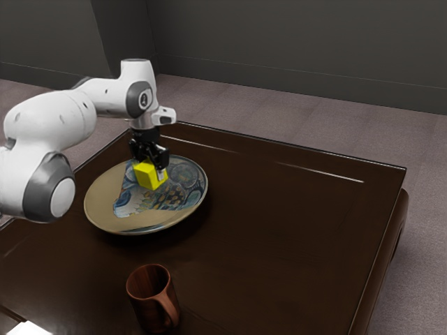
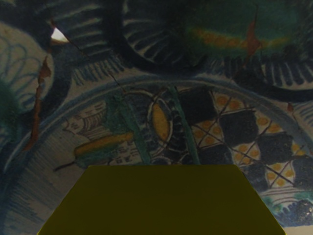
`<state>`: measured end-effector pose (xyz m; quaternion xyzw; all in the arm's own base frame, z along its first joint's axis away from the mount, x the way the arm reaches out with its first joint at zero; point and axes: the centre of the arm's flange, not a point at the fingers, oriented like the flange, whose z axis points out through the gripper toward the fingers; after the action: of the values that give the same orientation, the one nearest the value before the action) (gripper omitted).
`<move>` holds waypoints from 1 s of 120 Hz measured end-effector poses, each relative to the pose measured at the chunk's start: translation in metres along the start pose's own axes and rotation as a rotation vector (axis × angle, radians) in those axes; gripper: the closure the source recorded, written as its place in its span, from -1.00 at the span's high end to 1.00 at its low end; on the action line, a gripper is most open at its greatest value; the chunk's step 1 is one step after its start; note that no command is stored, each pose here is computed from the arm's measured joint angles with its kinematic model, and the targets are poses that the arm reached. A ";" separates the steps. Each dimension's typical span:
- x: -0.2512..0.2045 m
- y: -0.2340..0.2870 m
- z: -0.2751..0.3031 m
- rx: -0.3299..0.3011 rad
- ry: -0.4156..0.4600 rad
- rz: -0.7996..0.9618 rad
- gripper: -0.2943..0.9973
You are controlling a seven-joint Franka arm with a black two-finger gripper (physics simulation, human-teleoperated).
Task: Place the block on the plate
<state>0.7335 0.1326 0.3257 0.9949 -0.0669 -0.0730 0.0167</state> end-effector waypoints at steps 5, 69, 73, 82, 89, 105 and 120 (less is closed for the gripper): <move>0.002 0.000 0.004 0.001 -0.002 0.003 0.07; 0.005 0.008 -0.016 0.013 0.032 0.035 0.46; 0.003 0.016 -0.033 0.017 0.051 0.046 0.47; -0.008 0.036 -0.069 0.018 0.084 0.068 0.49; -0.021 0.063 -0.090 0.007 0.093 0.101 0.51; -0.065 0.161 -0.141 -0.002 0.112 0.269 0.52; -0.139 0.215 -0.227 0.030 0.152 0.397 0.53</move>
<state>0.6024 -0.0565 0.5791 0.9651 -0.2611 0.0081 0.0208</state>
